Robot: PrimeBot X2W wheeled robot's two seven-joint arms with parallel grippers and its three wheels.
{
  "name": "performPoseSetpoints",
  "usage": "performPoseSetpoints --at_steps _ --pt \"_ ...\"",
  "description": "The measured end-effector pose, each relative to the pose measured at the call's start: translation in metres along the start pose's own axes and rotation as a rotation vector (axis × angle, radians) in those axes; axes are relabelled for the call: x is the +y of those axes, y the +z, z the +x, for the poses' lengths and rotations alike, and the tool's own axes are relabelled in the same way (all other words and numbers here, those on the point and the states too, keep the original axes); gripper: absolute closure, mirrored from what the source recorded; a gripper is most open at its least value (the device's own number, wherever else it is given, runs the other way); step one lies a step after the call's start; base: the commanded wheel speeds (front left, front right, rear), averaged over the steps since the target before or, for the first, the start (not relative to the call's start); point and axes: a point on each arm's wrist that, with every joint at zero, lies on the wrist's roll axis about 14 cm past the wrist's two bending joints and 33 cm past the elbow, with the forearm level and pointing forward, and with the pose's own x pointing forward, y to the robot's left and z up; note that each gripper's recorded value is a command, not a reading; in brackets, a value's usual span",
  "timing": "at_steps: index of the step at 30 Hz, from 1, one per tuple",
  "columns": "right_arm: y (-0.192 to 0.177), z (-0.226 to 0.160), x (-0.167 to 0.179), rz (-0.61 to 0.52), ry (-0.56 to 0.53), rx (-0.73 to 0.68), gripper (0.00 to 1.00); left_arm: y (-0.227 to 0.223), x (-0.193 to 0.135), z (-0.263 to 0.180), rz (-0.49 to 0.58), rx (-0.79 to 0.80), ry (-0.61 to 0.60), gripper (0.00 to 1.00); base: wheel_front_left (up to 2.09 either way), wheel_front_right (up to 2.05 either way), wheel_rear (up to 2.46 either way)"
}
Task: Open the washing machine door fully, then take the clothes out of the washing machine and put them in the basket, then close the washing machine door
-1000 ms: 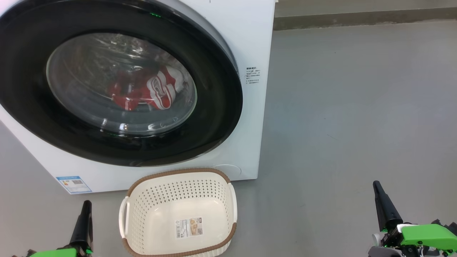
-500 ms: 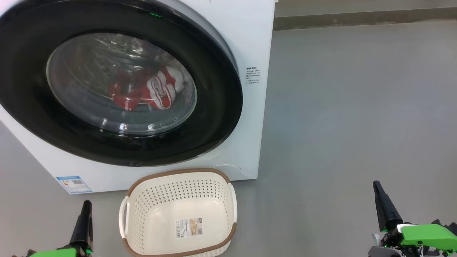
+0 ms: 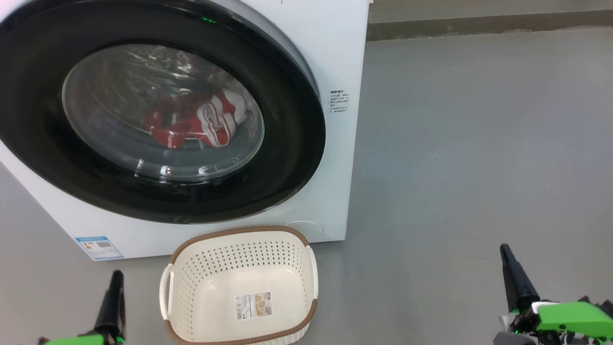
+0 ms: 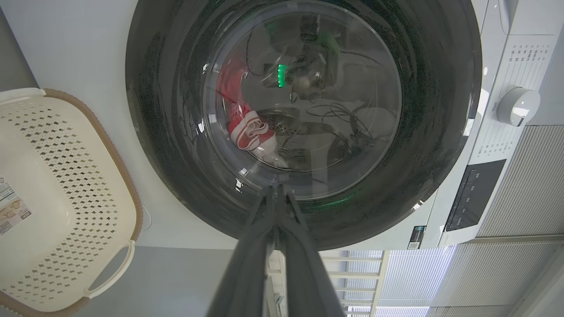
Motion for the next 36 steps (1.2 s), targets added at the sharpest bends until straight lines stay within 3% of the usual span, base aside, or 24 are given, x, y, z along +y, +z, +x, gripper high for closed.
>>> performPoseSetpoints --at_steps 1,7,18,36 --pt "0.0 0.0 0.0 0.0 0.0 0.0 0.0 0.0 0.0 0.0 0.0 0.0 0.001 0.0 0.0 0.0 0.0" --pt "-0.003 -0.013 -0.037 0.022 -0.11 -0.004 0.0 -0.009 0.042 -0.019 -0.034 0.003 0.124 0.0 0.0 0.0 0.0" --pt "-0.01 -0.012 -0.036 -0.027 -0.109 0.007 0.0 -0.007 0.035 -0.018 0.0 -0.017 0.1 0.0 0.0 0.0 0.0" --pt "-0.021 -0.009 -0.035 -0.295 -0.106 0.065 0.0 -0.002 0.024 -0.02 0.272 -0.023 0.077 0.0 0.0 0.0 0.0"
